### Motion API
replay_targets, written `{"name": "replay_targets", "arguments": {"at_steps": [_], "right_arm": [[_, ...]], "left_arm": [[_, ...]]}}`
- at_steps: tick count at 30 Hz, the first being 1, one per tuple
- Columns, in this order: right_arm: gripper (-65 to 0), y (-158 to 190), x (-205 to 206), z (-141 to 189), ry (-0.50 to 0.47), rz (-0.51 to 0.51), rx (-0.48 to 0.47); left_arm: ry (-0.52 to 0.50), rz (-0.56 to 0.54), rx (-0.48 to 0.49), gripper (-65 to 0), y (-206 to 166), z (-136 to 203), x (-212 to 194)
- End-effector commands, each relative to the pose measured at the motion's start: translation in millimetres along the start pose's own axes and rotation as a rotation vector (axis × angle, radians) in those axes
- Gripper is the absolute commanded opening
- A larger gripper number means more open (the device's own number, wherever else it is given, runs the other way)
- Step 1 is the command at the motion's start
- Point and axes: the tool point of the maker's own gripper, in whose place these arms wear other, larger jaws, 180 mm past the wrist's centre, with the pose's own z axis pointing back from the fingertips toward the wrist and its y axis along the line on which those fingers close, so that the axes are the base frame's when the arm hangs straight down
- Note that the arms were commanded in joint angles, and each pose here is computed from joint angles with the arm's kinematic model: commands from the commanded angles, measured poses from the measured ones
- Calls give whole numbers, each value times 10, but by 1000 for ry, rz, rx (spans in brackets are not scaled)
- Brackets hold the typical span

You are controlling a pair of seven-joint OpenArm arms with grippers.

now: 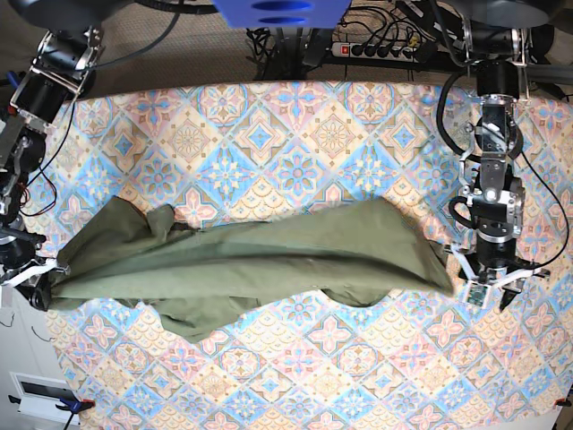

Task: Layout the t-shirt on the table in an organized manner, then fold the t-shirt properly
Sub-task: 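Stretch the shirt between both grippers and lay it flat lengthwise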

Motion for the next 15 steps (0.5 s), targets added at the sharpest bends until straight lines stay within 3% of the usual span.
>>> {"name": "replay_targets", "arguments": {"at_steps": [1,4,7,9,15], "right_arm": [[-639,53,356,-11,-103,18,27],[-639,111,342,-118,-93,0,47],[-639,128,366,-194,-89,-9,56],[-639,116,341,-204,-84,-15,55],[-639,6,338,-301,-59,-6,17]], "left_arm": [[-57,-5,61,-378,183,6,180],[-72,13,52,-344,103,58,237],[-120,6,14,-353,-57,370,293],[-154,-23,-59,-361,-315,640,317],[-80,-207,-307,-367,-1047,993,-177]]}}
